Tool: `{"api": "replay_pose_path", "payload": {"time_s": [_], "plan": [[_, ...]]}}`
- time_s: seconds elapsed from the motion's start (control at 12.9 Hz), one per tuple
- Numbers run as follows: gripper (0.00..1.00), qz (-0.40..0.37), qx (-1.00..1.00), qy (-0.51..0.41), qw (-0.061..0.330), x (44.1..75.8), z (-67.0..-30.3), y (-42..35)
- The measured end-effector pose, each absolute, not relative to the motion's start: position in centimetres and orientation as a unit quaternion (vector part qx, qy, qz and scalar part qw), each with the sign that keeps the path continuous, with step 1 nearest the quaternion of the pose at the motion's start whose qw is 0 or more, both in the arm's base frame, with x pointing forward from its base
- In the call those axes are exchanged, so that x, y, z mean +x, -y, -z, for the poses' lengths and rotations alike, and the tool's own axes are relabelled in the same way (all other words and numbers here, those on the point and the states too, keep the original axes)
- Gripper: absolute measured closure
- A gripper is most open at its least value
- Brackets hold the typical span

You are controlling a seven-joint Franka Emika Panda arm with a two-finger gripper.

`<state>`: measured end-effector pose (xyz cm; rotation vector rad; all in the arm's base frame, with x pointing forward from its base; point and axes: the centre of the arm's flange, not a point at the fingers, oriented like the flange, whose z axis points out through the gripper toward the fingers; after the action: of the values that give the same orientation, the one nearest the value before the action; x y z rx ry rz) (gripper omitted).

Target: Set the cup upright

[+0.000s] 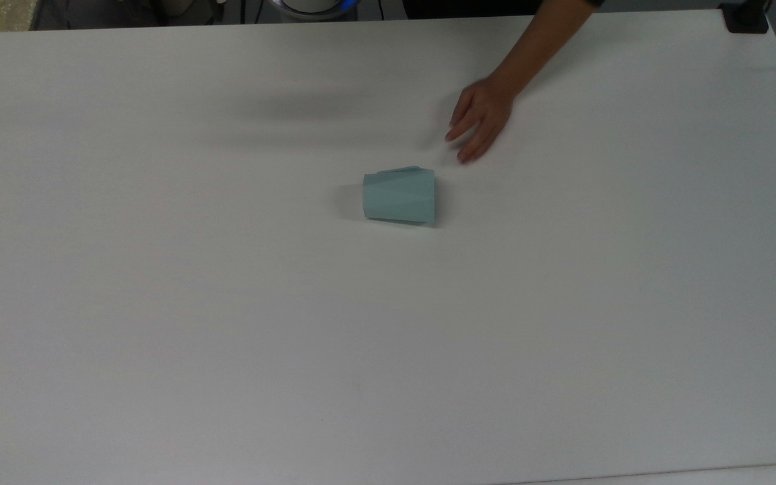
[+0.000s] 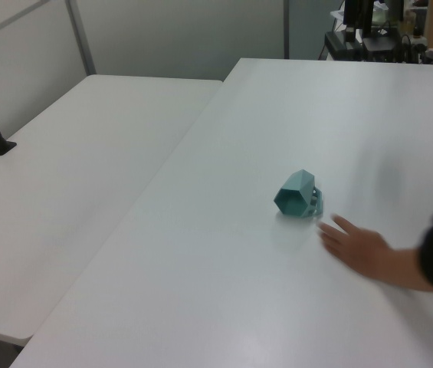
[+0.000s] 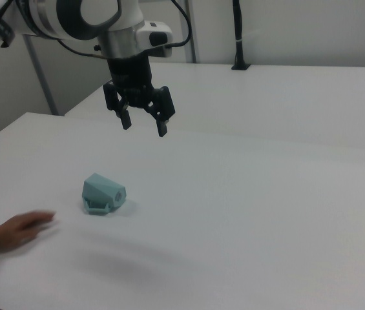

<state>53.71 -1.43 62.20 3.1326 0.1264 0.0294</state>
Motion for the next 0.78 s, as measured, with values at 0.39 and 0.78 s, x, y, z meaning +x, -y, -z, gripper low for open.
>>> {"api": "replay_pose_path", "payload": {"time_s": [0.39,0.78], "plan": [[0.0,-0.012,0.996,-0.088,0.003,53.56,-62.45,1.8],[0.0,-0.01,0.996,-0.085,-0.004,53.2,-62.77,1.39]]}}
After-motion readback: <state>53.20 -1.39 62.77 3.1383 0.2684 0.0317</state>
